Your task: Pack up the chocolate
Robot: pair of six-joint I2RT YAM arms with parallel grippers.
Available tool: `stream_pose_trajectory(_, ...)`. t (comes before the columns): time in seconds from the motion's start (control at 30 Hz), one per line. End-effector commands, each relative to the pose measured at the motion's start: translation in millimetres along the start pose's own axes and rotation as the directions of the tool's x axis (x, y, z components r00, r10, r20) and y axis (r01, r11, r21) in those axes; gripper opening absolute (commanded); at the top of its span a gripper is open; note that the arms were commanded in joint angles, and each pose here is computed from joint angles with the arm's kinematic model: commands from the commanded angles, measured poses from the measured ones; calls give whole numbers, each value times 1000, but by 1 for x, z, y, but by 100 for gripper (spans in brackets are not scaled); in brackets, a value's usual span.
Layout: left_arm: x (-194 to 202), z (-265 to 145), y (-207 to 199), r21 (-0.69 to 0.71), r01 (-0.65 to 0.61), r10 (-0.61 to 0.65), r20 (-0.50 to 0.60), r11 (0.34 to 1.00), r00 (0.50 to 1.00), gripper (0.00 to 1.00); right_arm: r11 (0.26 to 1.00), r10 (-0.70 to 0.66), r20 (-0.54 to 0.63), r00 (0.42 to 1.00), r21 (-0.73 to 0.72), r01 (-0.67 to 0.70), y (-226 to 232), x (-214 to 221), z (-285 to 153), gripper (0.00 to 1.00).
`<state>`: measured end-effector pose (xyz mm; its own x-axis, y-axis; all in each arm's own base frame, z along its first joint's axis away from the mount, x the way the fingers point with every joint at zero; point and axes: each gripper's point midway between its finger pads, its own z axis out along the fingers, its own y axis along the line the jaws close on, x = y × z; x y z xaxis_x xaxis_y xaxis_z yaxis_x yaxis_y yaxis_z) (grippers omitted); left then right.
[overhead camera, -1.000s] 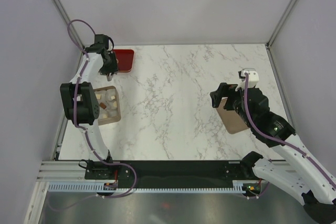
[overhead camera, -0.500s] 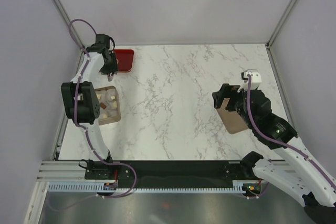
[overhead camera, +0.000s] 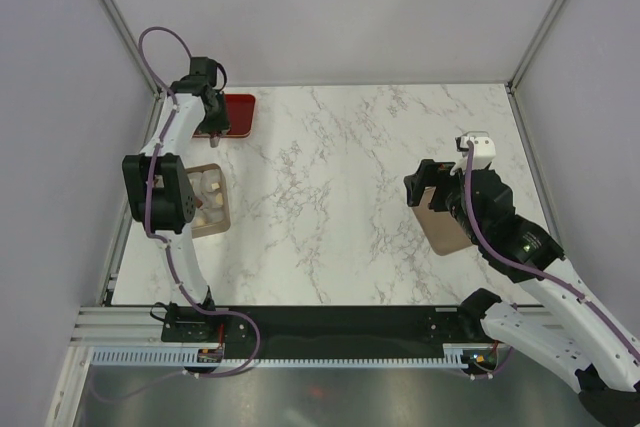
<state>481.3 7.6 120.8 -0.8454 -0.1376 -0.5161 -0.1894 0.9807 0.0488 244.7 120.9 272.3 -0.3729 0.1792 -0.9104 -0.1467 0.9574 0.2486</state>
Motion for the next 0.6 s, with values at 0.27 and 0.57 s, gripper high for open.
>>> stream_pose_trajectory(0.27, -43, -52, 10, -31, 18, -14, 135, 999, 991, 38, 1000, -10, 45, 999, 5, 10, 0, -13, -1, 98)
stream_pose_trajectory(0.57, 1, -120, 43, -131, 86, -71, 114, 988, 991, 37, 998, -2, 39, 999, -59, 4, 10, -12, -6, 98)
